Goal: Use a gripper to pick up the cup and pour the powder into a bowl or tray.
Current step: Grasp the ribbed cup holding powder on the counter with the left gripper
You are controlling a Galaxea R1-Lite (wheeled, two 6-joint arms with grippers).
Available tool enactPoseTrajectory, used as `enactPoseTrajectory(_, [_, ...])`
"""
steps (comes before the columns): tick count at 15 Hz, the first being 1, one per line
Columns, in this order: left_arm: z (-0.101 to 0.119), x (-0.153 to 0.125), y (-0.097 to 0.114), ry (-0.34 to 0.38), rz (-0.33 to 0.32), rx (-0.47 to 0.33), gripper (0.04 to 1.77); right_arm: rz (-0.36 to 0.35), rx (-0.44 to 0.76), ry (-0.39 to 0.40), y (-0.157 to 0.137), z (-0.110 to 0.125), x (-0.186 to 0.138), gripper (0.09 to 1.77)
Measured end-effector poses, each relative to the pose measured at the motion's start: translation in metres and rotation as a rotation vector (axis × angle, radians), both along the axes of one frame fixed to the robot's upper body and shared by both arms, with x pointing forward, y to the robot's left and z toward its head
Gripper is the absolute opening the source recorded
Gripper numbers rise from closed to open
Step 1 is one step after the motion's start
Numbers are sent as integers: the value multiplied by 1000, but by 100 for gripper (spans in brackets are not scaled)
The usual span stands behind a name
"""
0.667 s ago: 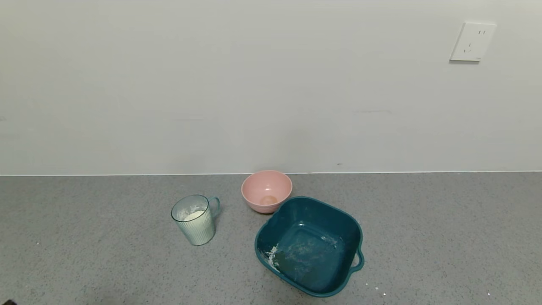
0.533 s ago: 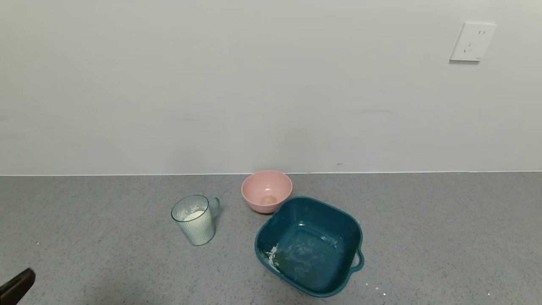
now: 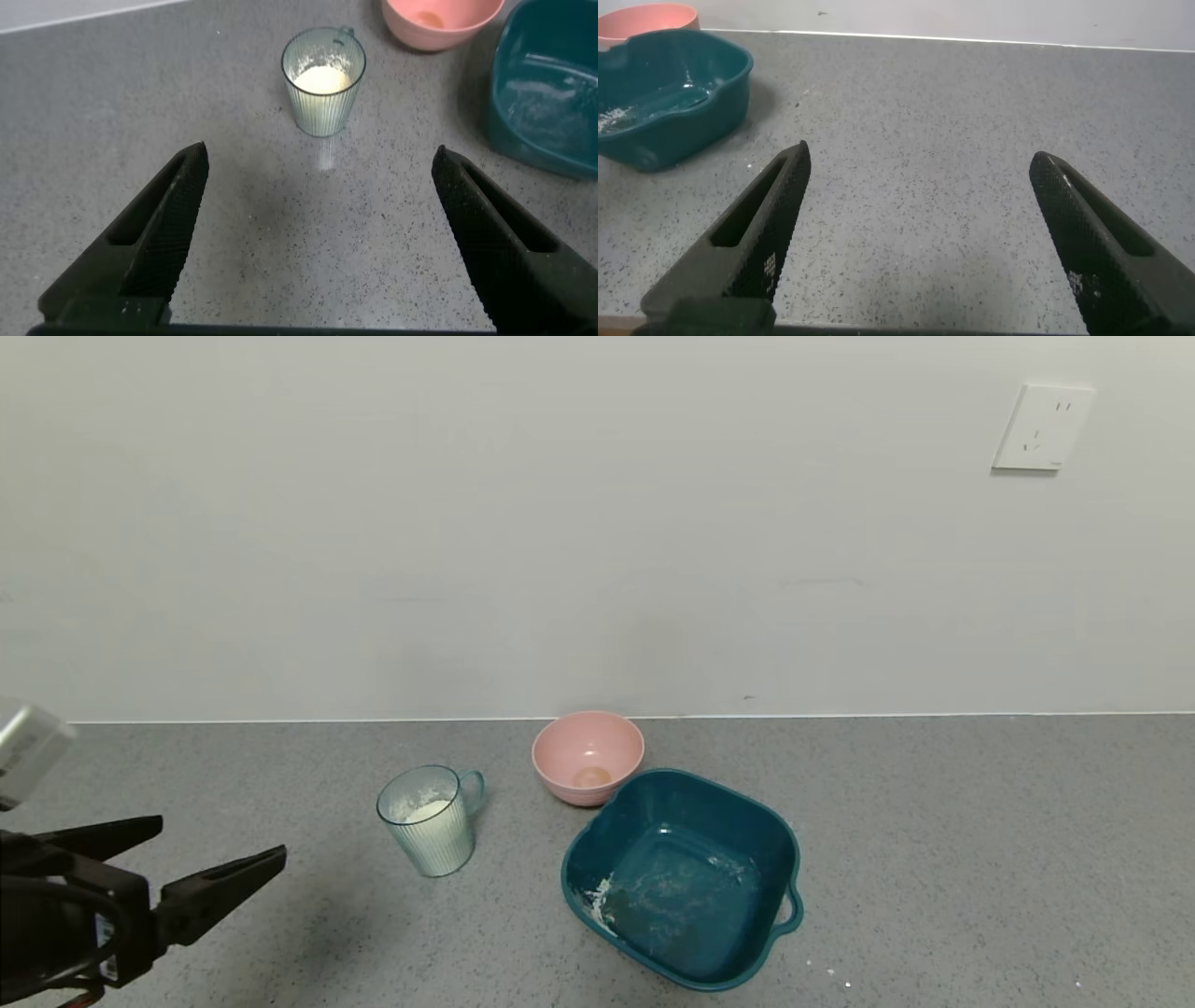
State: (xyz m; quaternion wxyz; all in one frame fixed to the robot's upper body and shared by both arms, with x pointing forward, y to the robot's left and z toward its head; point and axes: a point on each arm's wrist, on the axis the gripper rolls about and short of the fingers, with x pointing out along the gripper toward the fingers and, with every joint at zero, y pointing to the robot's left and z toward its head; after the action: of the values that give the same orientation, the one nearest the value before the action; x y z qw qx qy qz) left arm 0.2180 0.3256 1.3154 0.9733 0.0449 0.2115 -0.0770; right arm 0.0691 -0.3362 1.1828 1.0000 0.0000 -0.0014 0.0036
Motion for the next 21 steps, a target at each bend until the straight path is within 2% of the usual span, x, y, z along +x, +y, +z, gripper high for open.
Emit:
enactPoseTrajectory(7, [-51,48,-2,129,-23,24,172,0,0,0,0,0,0,171])
enactPoseTrajectory(14, [-97,72,-6,153,-119,2,172,0,0,0,0,0,0,171])
enactPoseTrajectory(21, [-130,95,-7,187,-129,27,172,0,0,0,0,0,0,171])
